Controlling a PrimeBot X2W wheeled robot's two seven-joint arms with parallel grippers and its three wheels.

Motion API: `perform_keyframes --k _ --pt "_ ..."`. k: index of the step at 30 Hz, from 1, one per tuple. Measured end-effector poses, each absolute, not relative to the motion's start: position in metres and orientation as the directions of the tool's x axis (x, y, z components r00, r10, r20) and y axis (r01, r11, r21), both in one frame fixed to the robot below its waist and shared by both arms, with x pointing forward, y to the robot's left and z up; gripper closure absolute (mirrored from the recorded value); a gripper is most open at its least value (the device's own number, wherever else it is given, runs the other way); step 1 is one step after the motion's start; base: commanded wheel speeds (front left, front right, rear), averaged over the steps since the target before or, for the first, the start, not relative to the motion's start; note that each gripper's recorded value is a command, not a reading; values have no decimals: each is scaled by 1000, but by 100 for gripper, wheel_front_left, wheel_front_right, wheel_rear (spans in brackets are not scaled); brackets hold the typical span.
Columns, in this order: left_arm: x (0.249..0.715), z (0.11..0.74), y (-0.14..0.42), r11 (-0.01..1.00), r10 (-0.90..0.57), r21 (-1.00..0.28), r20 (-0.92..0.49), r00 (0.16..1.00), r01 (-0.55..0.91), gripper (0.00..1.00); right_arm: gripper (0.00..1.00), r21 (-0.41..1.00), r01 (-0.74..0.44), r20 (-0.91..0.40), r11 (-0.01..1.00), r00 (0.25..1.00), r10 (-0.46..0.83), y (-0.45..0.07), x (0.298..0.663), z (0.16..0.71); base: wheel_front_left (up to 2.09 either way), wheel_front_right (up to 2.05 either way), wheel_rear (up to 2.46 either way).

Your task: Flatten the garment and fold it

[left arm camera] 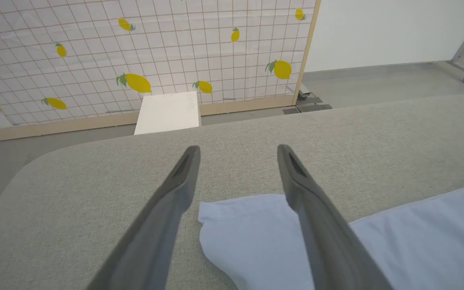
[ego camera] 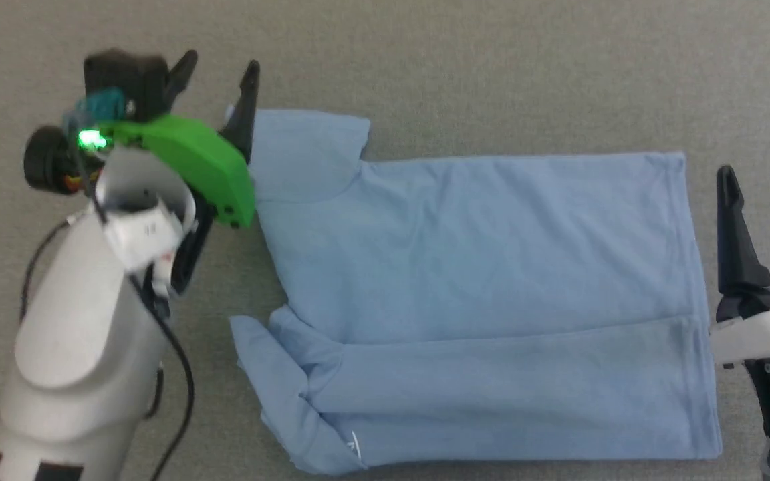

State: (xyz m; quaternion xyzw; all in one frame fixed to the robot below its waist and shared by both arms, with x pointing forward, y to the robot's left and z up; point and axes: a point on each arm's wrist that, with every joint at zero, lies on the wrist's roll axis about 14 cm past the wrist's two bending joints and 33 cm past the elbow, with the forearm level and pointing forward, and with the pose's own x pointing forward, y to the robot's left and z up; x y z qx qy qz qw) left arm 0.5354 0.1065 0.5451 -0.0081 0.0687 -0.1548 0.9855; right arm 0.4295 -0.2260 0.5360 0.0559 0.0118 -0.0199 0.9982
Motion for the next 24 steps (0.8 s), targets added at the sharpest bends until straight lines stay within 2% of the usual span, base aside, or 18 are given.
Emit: perform_keyframes --k 5,11,19,20,21,24 --pt "566 485 110 953 -281 -2 -368 886 301 0 0 118 62 -102 991 994 -50 -231 440 501 0 0 0" --pt "571 411 109 960 -266 -91 -599 755 266 0 0 105 110 -179 988 980 -90 -246 441 469 0 0 0" --pt "583 379 122 976 -177 -27 -682 710 217 0 0 72 161 -219 984 965 -142 -266 435 455 0 0 0" --pt "584 378 121 976 -178 -29 -686 705 218 58 0 72 165 -222 984 964 -145 -267 435 455 0 0 0" --pt "585 378 120 975 -183 -35 -690 700 220 100 0 72 167 -225 983 963 -147 -268 434 454 0 0 0" --pt "580 376 114 967 -218 -62 -710 669 249 100 0 72 166 -219 984 965 -146 -269 435 456 0 0 0"
